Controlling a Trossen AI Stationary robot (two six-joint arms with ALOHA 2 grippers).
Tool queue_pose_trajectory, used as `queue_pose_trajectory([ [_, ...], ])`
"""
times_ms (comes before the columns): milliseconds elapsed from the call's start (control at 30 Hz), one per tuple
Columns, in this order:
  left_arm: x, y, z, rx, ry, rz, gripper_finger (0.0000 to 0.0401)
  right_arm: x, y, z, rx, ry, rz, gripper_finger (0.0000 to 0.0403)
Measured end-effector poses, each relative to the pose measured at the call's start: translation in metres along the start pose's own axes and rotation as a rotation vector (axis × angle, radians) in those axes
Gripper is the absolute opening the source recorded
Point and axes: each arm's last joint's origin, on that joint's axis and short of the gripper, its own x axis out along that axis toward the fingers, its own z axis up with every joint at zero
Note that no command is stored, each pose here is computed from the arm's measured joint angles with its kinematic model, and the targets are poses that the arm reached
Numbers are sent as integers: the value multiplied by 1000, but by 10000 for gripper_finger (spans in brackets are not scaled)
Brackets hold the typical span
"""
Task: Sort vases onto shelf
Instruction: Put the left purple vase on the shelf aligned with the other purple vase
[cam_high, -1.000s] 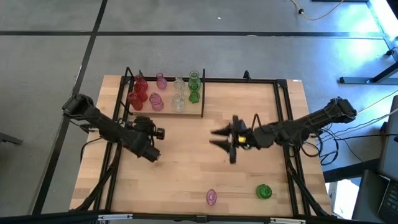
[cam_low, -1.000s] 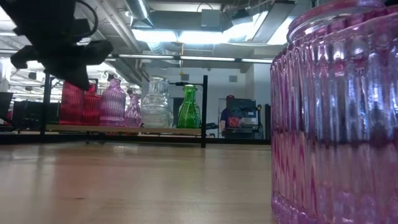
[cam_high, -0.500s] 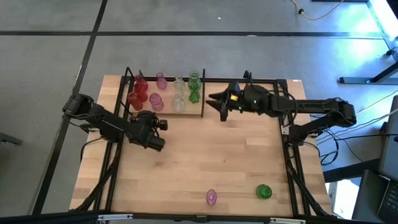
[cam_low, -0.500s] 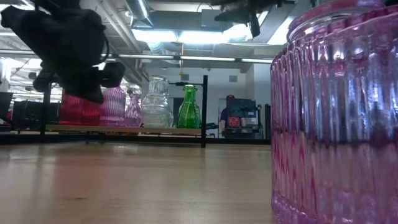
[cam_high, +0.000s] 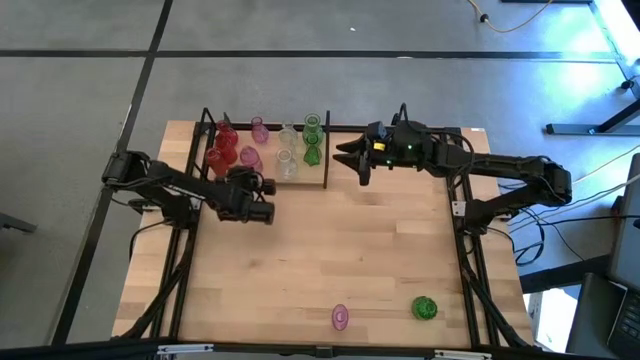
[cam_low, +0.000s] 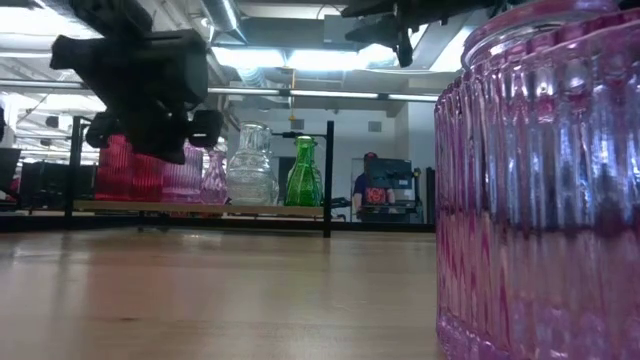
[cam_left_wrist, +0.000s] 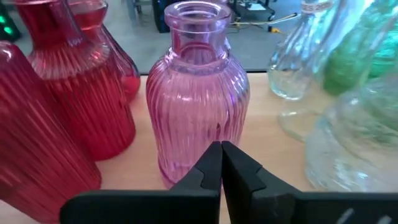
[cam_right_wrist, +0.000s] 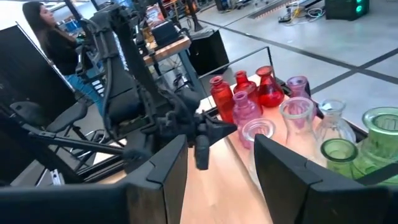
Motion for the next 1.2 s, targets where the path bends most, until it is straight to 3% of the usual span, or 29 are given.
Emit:
queue_pose_trajectory([
  [333, 4, -5, 5, -6, 106, 16, 0, 0, 3, -1, -1, 28, 75, 168],
  [733, 17, 1, 11, 14, 119, 98, 0, 0, 3, -1, 0, 29, 75, 168],
  [933, 22, -2, 20, 57, 106, 114, 0, 0, 3, -1, 0, 30, 74, 168],
  [1200, 26, -5, 22, 29, 89, 112, 0, 0, 3, -1, 0, 30, 74, 168],
])
